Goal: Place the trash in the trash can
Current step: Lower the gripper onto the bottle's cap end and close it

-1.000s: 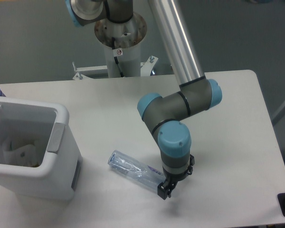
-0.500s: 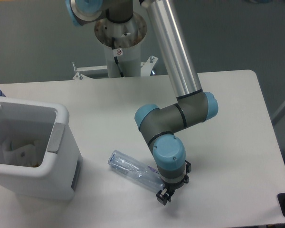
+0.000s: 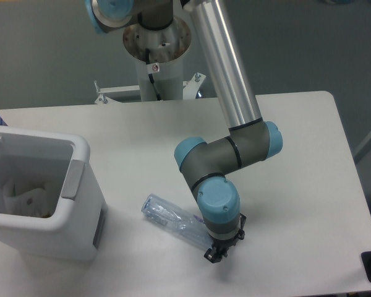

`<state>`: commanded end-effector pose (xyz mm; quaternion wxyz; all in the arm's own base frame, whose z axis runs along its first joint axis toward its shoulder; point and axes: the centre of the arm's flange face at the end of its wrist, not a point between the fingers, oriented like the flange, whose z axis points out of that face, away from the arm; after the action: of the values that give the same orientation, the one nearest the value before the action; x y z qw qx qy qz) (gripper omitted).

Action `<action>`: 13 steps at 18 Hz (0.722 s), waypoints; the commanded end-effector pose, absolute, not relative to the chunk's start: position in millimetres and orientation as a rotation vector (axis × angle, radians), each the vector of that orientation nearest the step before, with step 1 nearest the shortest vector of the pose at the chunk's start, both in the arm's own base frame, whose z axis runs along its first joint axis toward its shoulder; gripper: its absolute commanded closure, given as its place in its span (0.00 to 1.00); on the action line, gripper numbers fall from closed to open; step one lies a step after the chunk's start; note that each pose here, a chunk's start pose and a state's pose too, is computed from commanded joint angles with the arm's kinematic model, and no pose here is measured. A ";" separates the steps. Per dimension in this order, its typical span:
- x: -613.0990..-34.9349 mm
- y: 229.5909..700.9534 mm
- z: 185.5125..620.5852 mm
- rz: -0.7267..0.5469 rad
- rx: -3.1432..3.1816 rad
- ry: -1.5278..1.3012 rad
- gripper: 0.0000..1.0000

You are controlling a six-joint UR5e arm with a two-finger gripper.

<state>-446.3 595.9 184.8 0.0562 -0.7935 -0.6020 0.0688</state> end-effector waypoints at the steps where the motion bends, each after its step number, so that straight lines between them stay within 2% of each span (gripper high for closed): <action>1: -446.4 596.3 187.6 0.205 -2.404 -1.824 0.80; 6: -449.9 600.7 226.3 0.189 -2.351 -1.790 0.83; 13: -462.8 610.4 317.5 0.212 -2.220 -1.694 0.83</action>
<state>-462.8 610.4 317.5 0.1696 -0.7811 -0.5962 0.0747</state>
